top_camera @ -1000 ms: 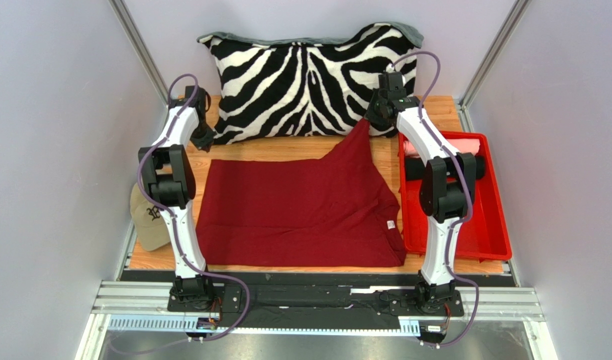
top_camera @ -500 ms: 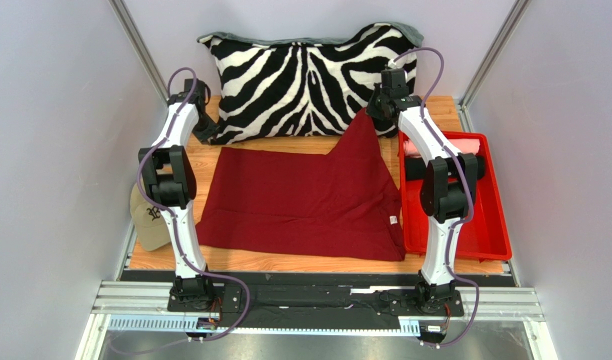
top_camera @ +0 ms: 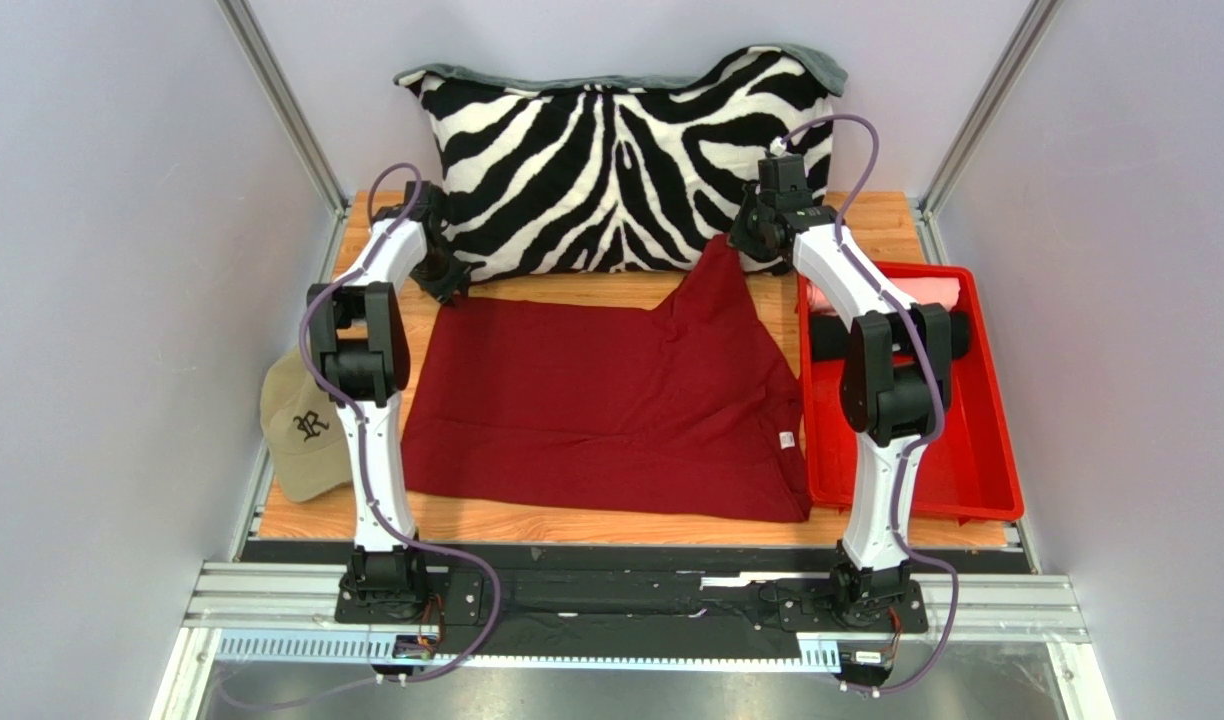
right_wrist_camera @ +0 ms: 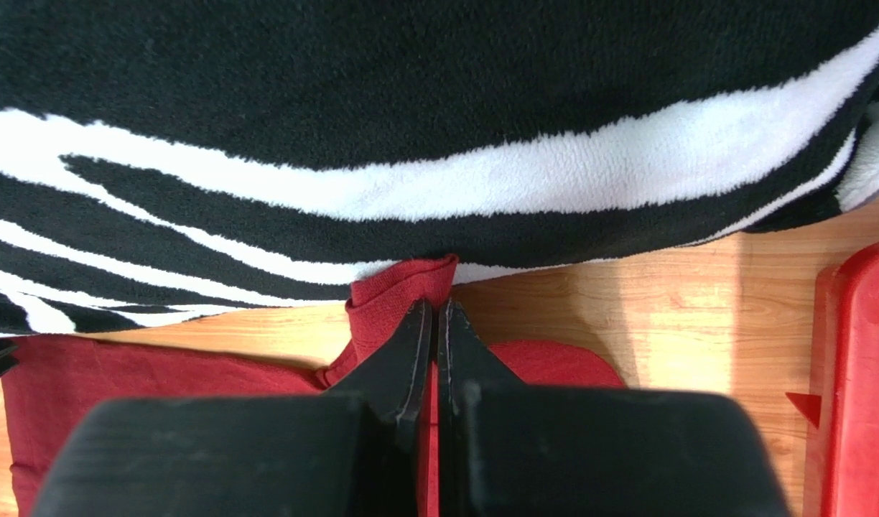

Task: Roll the t-shirts
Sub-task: Fold the T-shirt at the center of the board.

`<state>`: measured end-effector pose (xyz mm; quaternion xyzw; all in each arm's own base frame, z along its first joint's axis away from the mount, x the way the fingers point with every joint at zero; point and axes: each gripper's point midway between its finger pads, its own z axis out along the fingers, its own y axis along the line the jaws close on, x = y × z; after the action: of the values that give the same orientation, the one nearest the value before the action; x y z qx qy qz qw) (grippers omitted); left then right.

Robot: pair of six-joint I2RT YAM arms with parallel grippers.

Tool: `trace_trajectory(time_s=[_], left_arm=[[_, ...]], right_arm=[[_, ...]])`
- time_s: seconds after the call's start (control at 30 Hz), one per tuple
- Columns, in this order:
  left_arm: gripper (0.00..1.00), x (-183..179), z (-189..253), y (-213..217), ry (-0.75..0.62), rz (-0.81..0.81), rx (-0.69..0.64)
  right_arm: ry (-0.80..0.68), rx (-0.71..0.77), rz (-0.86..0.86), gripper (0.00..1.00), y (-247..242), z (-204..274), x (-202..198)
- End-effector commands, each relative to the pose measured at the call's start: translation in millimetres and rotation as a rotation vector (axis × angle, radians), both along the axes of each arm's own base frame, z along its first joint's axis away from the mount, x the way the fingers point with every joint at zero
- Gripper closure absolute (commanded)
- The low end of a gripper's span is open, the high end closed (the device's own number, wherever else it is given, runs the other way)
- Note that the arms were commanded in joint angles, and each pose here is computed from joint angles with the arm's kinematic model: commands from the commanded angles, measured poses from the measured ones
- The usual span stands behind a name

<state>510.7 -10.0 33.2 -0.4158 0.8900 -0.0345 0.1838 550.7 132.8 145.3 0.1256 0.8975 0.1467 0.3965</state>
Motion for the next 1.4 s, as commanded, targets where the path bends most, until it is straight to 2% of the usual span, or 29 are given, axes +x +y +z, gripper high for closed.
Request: trace_trajectory(time_s=[0.0,0.2,0.5,1.03,1.13,1.23,1.3,1.37], left_arm=[[0.63,9,8,5,-0.010,0.060,0.035],[0.60,-3,4,18,0.054,0.111,0.102],[0.55,9,26,30,0.032,0.073,0.177],[0.60,0,-20,12,0.156,-0.009,0.178],[0.67,0,-20,10,0.157,-0.011,0.173],[0.81,0,-19,9,0.152,-0.013,0.171],[0.98,0,-15,9,0.145,-0.016,0.170],[1.00,-1,-12,10,0.133,-0.007,0.174]], right_arm=[[-0.085,0.024,0.010,1.00,1,29,5],[-0.076,0.024,0.010,1.00,-1,25,4],[-0.073,0.037,0.012,1.00,0,23,4],[-0.055,0.047,0.000,1.00,-7,12,6],[-0.054,0.047,0.002,1.00,-6,11,6],[-0.055,0.050,0.002,1.00,-7,12,6],[-0.062,0.052,0.001,1.00,-8,16,6],[-0.074,0.053,-0.003,1.00,-9,23,6]])
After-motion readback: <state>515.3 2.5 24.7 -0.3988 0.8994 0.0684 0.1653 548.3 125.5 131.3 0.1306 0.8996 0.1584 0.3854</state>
